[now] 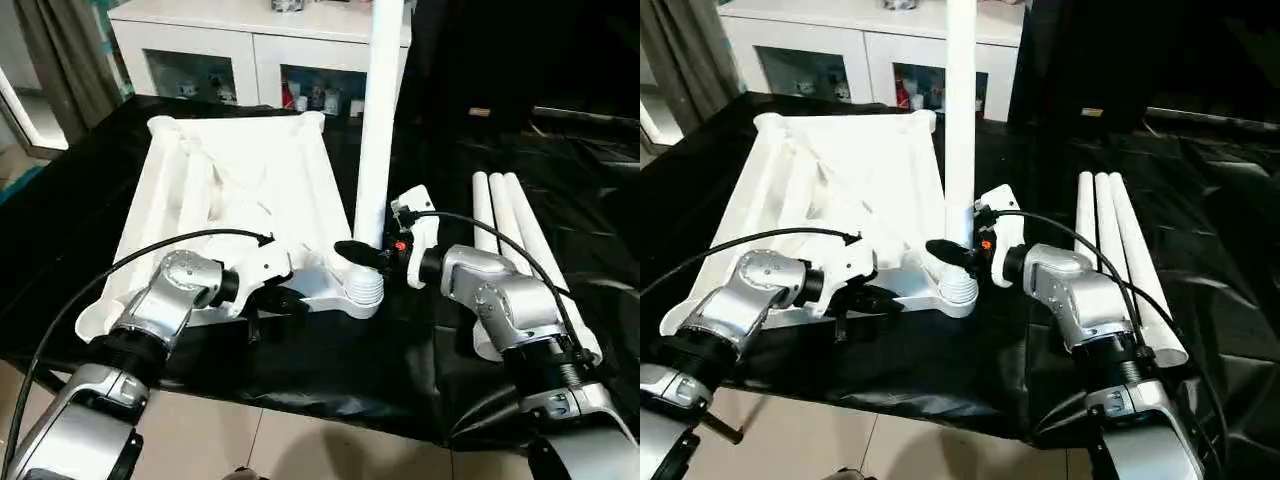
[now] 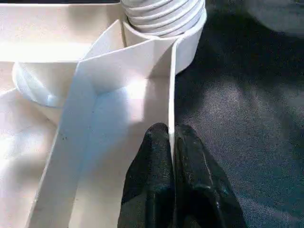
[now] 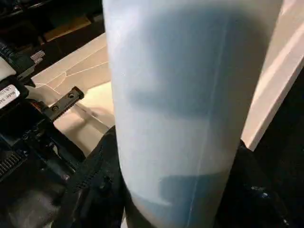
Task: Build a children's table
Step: Insert table leg to table base
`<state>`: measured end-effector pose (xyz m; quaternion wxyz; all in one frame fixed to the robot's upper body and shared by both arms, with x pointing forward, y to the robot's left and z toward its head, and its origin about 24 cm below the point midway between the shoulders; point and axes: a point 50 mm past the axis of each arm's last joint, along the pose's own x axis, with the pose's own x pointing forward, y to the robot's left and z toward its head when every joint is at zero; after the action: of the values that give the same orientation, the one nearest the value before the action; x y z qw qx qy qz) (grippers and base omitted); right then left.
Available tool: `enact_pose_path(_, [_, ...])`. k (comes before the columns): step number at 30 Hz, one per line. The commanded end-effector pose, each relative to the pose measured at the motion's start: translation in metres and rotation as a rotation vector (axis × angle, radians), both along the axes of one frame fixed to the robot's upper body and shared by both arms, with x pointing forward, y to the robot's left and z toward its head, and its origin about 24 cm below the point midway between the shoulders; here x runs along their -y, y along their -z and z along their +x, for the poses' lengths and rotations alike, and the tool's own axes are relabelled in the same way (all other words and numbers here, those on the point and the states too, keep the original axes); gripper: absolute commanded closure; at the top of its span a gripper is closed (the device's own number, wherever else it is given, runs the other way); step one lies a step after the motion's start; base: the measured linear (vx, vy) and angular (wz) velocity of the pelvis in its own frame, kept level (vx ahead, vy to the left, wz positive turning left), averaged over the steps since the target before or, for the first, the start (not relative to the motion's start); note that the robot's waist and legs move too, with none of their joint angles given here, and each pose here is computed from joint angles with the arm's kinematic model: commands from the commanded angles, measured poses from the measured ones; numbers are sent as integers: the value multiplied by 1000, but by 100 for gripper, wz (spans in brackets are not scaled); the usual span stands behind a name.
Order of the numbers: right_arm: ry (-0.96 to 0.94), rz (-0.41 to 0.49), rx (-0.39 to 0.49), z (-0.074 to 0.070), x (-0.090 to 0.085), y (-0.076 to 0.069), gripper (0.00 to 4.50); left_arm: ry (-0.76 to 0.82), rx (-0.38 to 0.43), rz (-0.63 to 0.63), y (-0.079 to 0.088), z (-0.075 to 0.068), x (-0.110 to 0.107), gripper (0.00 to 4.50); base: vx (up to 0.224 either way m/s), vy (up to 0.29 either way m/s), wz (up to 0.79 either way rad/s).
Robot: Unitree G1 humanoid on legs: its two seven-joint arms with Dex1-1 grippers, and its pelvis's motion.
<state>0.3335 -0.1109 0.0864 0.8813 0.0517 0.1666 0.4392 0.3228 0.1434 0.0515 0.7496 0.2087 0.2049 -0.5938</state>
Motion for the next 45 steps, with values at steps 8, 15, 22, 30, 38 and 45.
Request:
enact_pose_path(8, [-6, -12, -25, 0, -3, 8, 261, -55, -26, -148, 5, -5, 7, 450, 0, 0, 0])
enact_pose_path(15, [-13, -16, -29, -1, -4, 9, 261, -64, -40, -141, 7, -7, 3, 450, 0, 0, 0])
enact_pose_path(22, [30, 1, -32, 1, 1, 11, 261, -34, -29, -55, 10, -6, 4, 450, 0, 0, 0])
enact_pose_path(30, [163, 103, -57, -9, 23, 30, 261, -56, 3, -59, 0, 4, 7, 450, 0, 0, 0])
enact_pose_path(38, [250, 201, -32, -20, 28, 43, 261, -63, 12, -58, -2, 7, 6, 450, 0, 0, 0])
enact_pose_path(45, [218, 138, 59, -36, 19, 54, 261, -64, 12, -39, -2, 8, 3, 450, 0, 0, 0])
